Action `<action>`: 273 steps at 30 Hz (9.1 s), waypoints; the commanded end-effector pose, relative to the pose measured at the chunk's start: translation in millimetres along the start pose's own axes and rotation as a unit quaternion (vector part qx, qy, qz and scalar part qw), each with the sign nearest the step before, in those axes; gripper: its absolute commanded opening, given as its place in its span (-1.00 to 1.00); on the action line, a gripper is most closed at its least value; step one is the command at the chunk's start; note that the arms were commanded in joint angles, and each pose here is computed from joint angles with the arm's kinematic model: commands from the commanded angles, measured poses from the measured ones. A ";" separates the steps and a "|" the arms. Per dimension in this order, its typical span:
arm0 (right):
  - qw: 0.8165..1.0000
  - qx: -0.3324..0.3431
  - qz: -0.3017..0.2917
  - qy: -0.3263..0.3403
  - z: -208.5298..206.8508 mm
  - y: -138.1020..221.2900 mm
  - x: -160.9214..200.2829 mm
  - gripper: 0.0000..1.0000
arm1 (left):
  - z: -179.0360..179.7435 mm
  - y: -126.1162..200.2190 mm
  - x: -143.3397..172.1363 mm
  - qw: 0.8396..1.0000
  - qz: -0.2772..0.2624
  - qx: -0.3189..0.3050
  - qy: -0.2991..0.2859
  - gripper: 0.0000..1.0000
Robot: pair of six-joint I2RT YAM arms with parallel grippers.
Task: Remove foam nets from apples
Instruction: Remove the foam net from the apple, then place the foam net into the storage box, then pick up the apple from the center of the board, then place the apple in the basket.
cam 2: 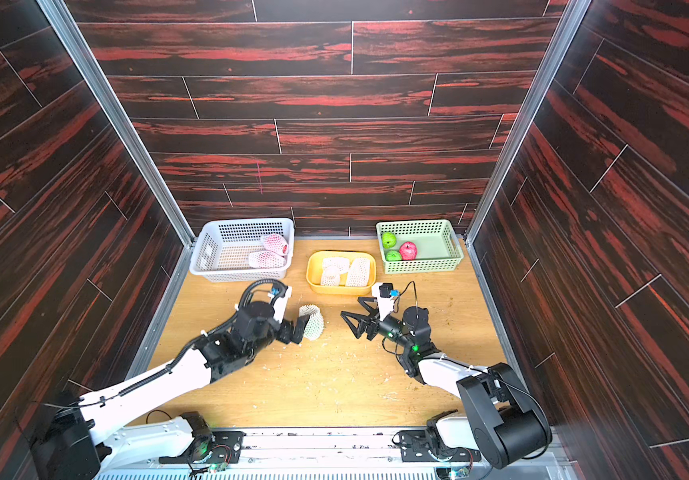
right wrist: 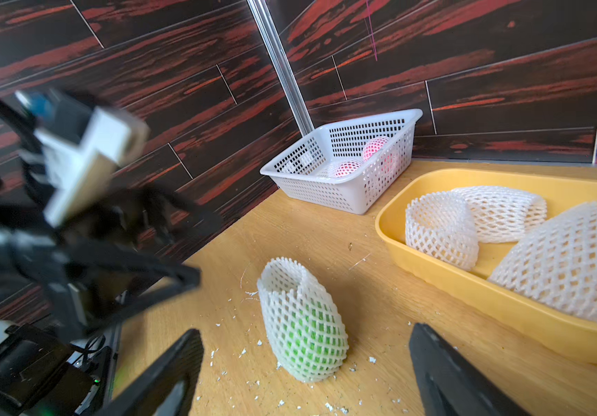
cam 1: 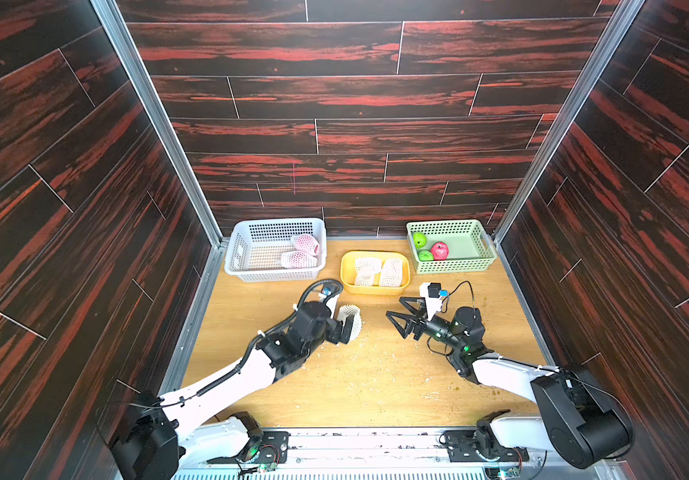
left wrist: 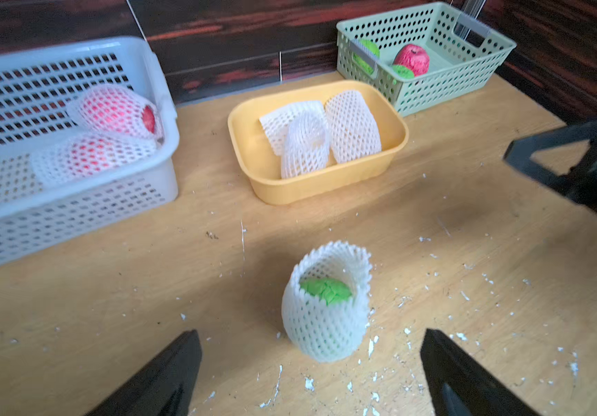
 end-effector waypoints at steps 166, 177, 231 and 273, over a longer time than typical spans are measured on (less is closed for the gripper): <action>0.996 0.072 -0.044 0.041 6.7 19.6 -23.6 0.93 | -64.3 -114.3 -189.0 0.983 -0.129 -0.101 -0.083 0.17; 0.989 0.076 0.122 0.033 10.3 -41.8 -8.0 0.94 | -6.1 -24.0 -98.1 0.985 -0.139 -0.096 -0.031 0.54; 0.923 0.077 0.375 0.030 -10.1 -101.7 99.5 0.50 | 14.6 -16.4 34.4 0.999 0.030 0.016 0.002 1.00; 0.912 0.384 0.105 -0.101 -286.7 -4.5 -149.1 -0.58 | -71.0 -124.5 -144.0 0.967 -0.130 0.215 -0.033 0.99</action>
Point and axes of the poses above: each gripper's point midway between its finger pads, its own y axis back along the fingers, its own z axis along the line the jaws close on, x = y × z, the point moved 10 cm from there along y, back along the fingers, and after that the axes turned 3 degrees about y, right-handed, at the moved point
